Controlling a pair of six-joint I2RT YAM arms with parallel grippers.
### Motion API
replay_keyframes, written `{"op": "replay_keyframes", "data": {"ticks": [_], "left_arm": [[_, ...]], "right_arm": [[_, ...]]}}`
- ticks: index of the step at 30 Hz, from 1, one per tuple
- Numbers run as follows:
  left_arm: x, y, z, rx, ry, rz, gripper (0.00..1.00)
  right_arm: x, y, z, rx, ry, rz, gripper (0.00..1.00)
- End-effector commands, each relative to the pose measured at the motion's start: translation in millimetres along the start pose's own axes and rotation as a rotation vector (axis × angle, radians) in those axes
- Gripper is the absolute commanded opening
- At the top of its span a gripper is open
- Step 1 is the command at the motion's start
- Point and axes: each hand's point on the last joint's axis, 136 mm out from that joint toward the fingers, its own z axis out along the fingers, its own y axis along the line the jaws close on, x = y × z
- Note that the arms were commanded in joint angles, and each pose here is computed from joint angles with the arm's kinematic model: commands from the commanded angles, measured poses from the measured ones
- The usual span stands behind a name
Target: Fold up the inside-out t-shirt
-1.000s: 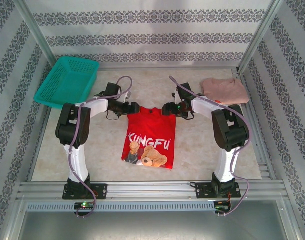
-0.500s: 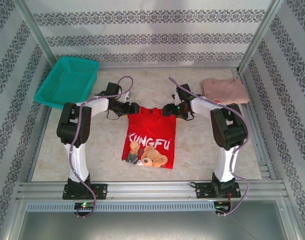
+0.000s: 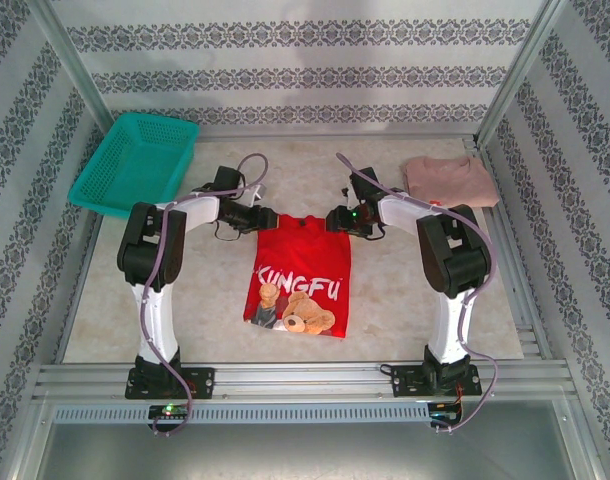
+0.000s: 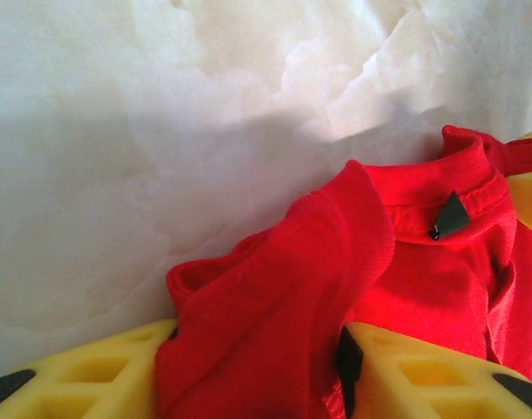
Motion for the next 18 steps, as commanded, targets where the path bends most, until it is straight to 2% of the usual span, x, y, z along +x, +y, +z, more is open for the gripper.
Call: {"op": "replay_keyframes", "data": {"ticks": [1,10,18], "left_arm": [[14.0,-5.0,14.1,0.049,0.066,-0.018,0.44],[12.2,-3.0,17.3,0.046,0.066,-0.02,0.24],[4.0,-4.4,15.6,0.045,0.041,-0.032,0.08]], "right_arm": [[8.2,22.0,16.7,-0.087,0.045,-0.01,0.51],[3.7,19.7,19.4,-0.096,0.025,-0.003,0.38],[-8.0,20.8,17.9,-0.146,-0.023,0.027,0.23]]}}
